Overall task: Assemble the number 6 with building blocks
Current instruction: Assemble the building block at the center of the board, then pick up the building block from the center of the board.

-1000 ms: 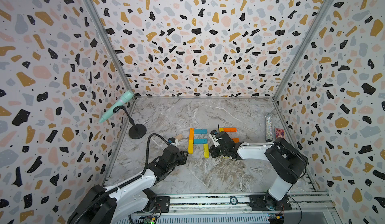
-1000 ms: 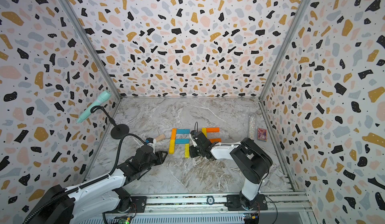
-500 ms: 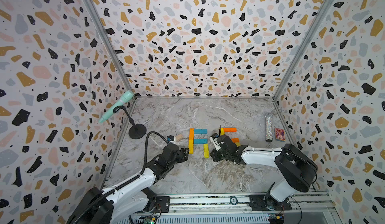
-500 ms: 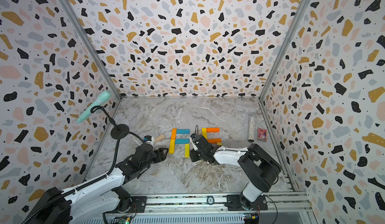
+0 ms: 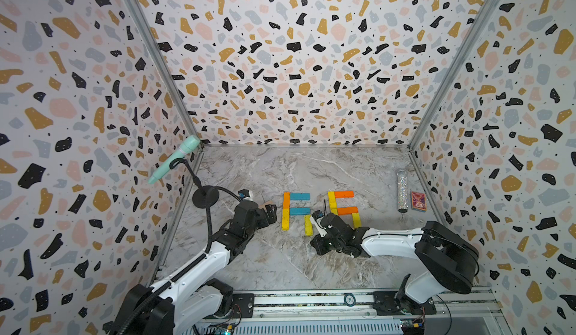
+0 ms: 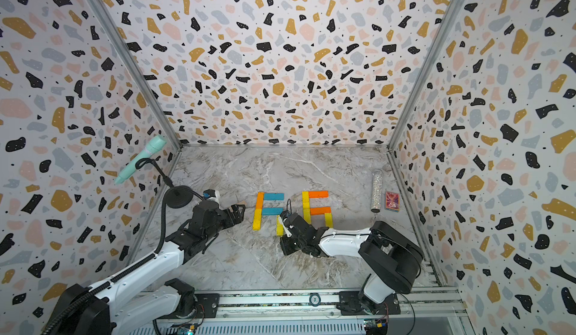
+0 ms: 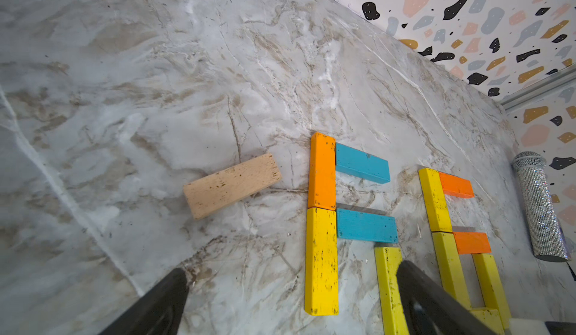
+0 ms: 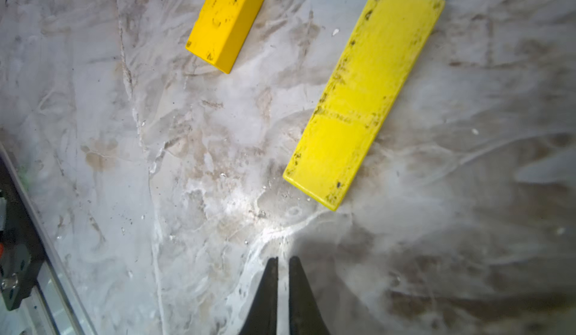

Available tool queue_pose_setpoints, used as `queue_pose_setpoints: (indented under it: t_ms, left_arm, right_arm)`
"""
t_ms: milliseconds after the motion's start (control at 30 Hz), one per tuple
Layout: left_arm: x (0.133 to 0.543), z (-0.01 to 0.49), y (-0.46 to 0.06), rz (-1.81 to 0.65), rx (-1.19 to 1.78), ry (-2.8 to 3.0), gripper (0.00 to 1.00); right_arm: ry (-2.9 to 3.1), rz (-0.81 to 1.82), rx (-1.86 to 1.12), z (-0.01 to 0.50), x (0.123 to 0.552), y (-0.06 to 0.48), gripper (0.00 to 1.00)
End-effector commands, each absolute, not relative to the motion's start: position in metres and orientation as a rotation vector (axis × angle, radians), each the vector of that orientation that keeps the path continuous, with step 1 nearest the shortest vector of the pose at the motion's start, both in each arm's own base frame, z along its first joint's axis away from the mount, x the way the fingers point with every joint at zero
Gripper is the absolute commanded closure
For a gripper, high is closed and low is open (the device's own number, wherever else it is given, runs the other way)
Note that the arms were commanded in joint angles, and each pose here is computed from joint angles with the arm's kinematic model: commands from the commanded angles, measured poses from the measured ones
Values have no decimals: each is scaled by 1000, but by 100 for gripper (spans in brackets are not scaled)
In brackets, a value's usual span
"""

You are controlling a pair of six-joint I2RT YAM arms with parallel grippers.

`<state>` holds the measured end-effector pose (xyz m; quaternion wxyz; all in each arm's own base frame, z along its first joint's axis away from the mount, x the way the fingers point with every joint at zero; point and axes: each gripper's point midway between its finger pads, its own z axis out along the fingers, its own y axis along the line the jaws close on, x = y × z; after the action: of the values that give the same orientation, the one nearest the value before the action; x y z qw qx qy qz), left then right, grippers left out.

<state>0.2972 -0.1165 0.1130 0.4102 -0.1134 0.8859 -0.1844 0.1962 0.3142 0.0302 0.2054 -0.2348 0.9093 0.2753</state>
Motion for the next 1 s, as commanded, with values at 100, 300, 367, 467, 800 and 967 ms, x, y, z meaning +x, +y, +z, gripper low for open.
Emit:
queue_pose_setpoints:
  t_ms: [100, 300, 367, 467, 800, 967]
  left_arm:
    - [296, 119, -112, -462, -277, 2216, 1]
    - [296, 119, -109, -452, -278, 2220, 1]
    - [296, 119, -109, -449, -276, 2221, 1]
    - [296, 118, -107, -440, -277, 2225, 1]
    - [315, 163, -86, -420, -321, 2154, 1]
    - [337, 227, -66, -416, -314, 2091, 1]
  right_arm:
    - [2544, 748, -626, 22, 200, 315, 89]
    - [2548, 735, -612, 17, 205, 315, 89]
    - [2545, 731, -602, 17, 207, 313, 89]
    - [2548, 725, -596, 16, 209, 312, 89]
    - [2316, 740, -890, 86, 205, 350, 82]
    - [2129, 716, -1056, 135, 235, 394, 67]
